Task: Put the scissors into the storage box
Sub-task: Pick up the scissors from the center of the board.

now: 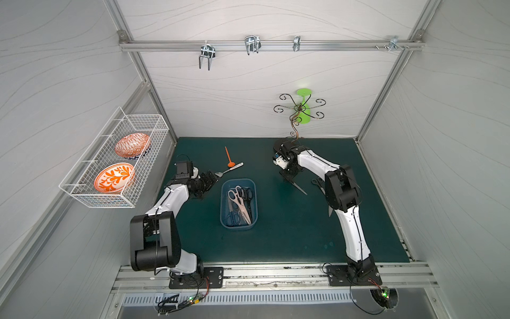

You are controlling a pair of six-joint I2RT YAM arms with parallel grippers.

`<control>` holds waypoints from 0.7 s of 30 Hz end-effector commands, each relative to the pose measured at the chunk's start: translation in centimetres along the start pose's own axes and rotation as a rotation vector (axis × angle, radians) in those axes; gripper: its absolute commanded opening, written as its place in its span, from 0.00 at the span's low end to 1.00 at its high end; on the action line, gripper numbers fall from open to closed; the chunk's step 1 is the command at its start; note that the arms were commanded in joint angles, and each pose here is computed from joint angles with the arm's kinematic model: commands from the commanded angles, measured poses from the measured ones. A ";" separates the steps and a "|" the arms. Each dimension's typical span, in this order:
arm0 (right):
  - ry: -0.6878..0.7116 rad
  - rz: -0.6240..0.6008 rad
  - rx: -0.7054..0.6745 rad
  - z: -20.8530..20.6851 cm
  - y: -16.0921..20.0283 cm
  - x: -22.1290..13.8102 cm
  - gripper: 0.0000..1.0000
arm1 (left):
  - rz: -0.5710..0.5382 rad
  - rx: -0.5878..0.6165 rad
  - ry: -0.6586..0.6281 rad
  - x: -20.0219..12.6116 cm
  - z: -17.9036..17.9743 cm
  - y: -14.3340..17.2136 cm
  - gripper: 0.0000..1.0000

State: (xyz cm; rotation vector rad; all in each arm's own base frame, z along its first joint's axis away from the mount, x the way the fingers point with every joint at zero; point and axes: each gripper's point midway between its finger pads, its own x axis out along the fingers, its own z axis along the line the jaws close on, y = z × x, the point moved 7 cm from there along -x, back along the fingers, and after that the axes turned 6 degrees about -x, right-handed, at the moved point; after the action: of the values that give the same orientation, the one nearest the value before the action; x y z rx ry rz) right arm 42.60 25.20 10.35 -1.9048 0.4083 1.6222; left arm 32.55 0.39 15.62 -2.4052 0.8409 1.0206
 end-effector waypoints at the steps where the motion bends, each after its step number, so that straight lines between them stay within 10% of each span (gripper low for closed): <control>1: -0.021 -0.057 0.057 1.2 -1.7 -3.7 0.00 | -0.018 0.026 0.017 -0.2 -0.8 -0.5 0.91; 10: -0.147 -0.199 0.329 5.3 -4.5 -13.3 0.00 | -0.038 0.032 0.021 -0.6 -1.1 -0.8 0.91; 21: -0.422 -0.421 0.434 16.4 -9.5 -15.5 0.00 | -0.074 0.020 -0.010 -1.5 -0.7 -1.1 0.91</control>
State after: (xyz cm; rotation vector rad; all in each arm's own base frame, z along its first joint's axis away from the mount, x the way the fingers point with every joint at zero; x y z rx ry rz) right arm 32.30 38.98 25.93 -1.3028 0.1524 1.5106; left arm 32.47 0.72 15.65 -2.3984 0.8088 1.0342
